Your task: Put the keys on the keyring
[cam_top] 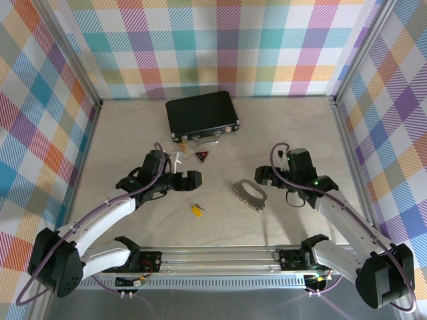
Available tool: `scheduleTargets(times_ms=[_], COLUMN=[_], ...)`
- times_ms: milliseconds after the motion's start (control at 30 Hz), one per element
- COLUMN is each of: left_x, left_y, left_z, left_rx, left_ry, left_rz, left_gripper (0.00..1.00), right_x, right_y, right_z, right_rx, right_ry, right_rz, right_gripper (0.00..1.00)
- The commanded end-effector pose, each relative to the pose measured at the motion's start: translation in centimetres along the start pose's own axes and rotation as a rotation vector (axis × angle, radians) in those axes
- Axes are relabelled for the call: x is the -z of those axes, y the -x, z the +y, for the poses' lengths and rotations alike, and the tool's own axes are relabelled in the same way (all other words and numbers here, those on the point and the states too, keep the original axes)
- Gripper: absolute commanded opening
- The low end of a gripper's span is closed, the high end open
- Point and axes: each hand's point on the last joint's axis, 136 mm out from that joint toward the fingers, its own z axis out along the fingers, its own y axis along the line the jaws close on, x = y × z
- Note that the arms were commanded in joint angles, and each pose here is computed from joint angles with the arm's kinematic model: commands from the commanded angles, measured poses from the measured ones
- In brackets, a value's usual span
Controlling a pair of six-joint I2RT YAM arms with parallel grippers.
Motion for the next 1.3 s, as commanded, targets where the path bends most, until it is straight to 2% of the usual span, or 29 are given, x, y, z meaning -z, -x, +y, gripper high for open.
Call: scheduleTargets(times_ms=[0, 167, 333, 567, 767, 967, 1267], left_x=[-0.9, -3.0, -4.8, -6.3, -6.6, -6.7, -6.3], left_y=[-0.2, -1.4, -1.8, -3.2, -4.2, -5.1, -5.8], left_z=[-3.9, -6.9, -8.0, -10.2, -12.2, -12.8, -12.5], left_rx=[-0.053, -0.093, -0.129, -0.169, -0.196, -0.197, -0.201], left_ry=[-0.162, -0.242, -0.235, -0.302, -0.386, -0.444, -0.461], left_rz=[0.034, 0.083, 0.121, 0.119, 0.116, 0.123, 0.124], left_gripper=[0.91, 0.84, 0.81, 0.79, 0.78, 0.76, 0.75], right_x=[0.2, 1.0, 1.5, 1.2, 0.4, -0.9, -2.4], right_y=[-3.2, -5.3, -7.7, -10.1, -10.5, -10.2, -10.4], right_z=[1.2, 0.5, -1.1, -2.3, -3.1, -3.0, -2.9], right_rx=[-0.034, -0.094, -0.158, -0.232, -0.242, -0.250, -0.232], right_ry=[0.089, 0.084, 0.029, -0.003, -0.037, -0.039, -0.070], right_rz=[0.125, 0.150, 0.183, 0.206, 0.212, 0.224, 0.262], right_gripper=[1.00, 0.97, 0.88, 0.73, 0.57, 0.47, 0.41])
